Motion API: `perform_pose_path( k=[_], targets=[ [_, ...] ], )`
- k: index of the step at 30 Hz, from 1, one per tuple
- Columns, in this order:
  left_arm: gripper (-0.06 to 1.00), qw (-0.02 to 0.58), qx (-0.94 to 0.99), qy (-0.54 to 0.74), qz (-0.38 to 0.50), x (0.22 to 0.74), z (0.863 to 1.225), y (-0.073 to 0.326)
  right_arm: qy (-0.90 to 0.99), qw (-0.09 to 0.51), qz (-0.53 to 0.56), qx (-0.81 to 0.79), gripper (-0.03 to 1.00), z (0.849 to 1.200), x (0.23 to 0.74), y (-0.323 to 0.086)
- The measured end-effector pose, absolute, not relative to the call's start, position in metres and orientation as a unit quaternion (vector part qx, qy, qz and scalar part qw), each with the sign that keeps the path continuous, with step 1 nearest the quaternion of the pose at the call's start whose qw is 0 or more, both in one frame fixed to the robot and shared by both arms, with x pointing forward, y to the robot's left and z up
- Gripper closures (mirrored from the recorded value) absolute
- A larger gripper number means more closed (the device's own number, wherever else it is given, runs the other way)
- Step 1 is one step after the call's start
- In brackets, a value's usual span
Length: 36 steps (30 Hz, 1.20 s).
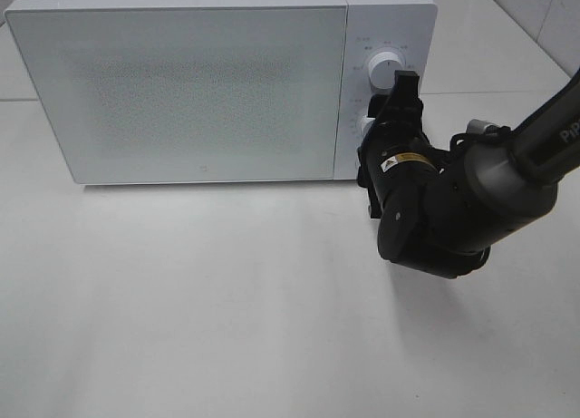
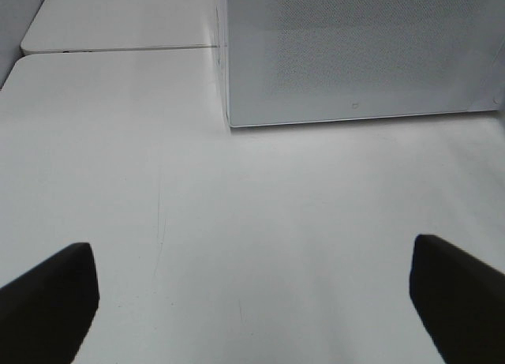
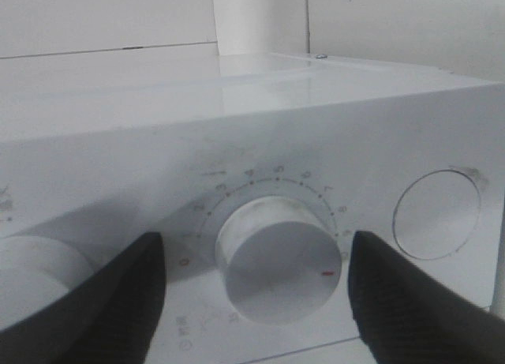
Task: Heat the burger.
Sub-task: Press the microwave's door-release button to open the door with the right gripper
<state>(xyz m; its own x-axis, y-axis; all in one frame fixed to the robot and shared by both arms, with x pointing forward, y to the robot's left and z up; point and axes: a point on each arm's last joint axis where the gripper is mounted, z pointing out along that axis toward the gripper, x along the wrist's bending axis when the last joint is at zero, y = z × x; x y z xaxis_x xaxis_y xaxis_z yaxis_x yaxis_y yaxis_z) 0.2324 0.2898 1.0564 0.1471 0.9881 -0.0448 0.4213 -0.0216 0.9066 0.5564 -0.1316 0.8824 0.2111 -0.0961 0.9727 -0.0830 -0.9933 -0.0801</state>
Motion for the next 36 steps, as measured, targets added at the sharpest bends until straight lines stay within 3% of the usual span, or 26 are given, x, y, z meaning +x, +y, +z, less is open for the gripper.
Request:
perform_pose_path(
  k=[3,12,28,36],
  targets=[
    [-0.05,0.420,0.630,0.559,0.337,0.232,1.056,0.290,0.038,0.005,-0.632,-0.774,0.26,0.884,0.556,-0.129],
    [-0.05,0.420,0.630,0.559,0.337,0.232,1.056,0.290,-0.054,0.005,-0.613,-0.788,0.25,0.894,0.555,-0.119],
    [-0.05,0.420,0.630,0.559,0.337,0.232,1.056,0.290,-0.518,-0.094,-0.427,-0.735,0.24,0.923,0.533,-0.108],
    [-0.05,0.420,0.630,0.559,0.337,0.232,1.056,0.290,-0.675,-0.049,-0.330,-0.658,0.24,0.935,0.518,-0.124]
  ],
)
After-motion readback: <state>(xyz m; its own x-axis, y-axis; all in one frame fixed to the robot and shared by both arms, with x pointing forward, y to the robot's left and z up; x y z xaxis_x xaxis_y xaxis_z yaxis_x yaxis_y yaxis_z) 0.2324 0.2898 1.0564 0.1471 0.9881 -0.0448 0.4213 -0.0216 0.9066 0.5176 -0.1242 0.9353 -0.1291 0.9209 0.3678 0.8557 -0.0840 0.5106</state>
